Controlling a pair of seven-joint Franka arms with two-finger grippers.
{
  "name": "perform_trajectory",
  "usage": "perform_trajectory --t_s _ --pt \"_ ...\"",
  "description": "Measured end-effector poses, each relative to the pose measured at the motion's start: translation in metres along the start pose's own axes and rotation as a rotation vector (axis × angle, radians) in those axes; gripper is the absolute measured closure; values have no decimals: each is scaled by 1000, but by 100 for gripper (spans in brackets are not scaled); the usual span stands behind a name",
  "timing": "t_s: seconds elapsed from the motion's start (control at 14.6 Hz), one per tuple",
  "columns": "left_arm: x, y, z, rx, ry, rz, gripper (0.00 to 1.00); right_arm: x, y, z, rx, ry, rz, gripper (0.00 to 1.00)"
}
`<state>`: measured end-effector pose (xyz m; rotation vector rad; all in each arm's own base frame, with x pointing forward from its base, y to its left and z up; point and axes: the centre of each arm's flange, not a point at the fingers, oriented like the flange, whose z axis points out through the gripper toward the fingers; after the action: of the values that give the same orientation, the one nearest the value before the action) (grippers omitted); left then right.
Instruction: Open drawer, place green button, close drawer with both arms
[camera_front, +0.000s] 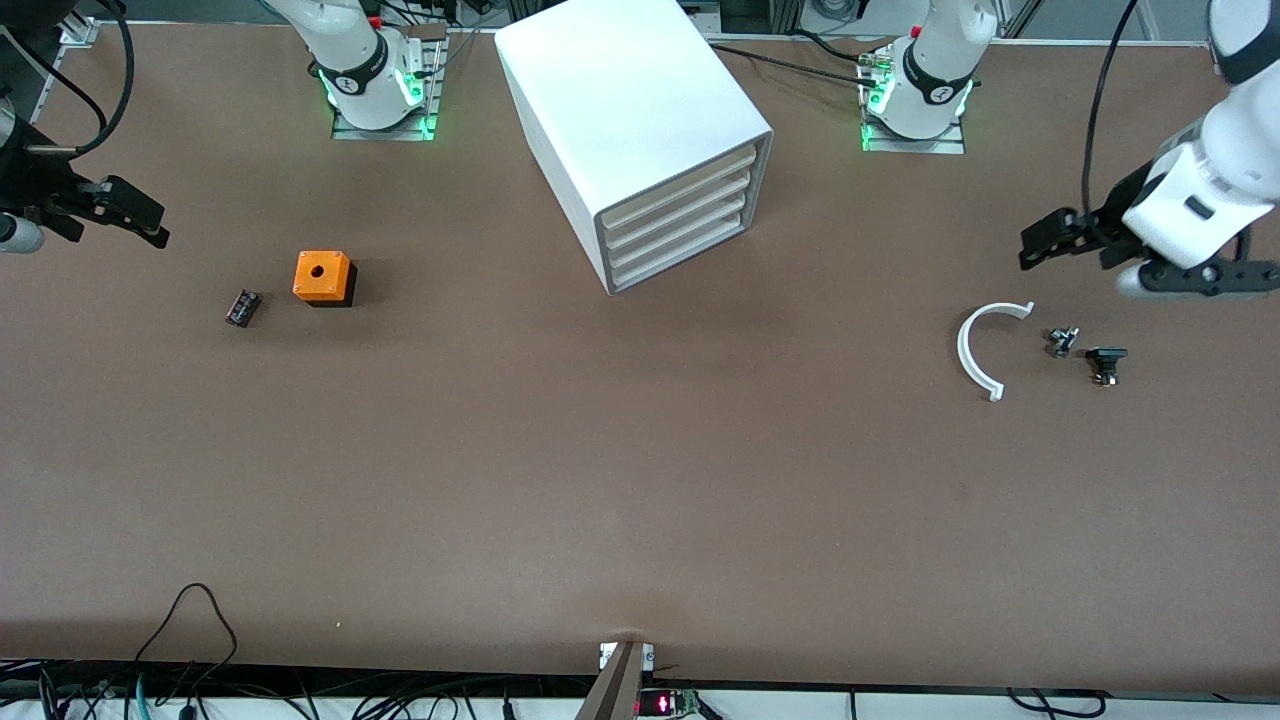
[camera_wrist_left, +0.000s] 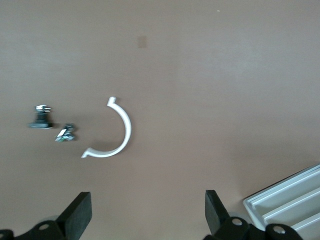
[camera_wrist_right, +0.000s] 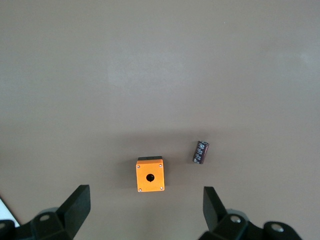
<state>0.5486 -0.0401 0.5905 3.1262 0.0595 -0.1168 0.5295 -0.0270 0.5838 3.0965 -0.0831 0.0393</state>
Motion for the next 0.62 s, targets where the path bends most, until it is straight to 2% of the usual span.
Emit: perform_trajectory --t_s 0.21,0.48,0.62 --pt "1 5 -6 49 -3 17 0 1 -2 3 0 -5 -6 0" --pt "12 7 -3 51 -6 26 0 1 -3 4 0 -15 -13 0" --pt "13 7 -6 50 -2 77 0 1 -3 3 0 -15 -14 0"
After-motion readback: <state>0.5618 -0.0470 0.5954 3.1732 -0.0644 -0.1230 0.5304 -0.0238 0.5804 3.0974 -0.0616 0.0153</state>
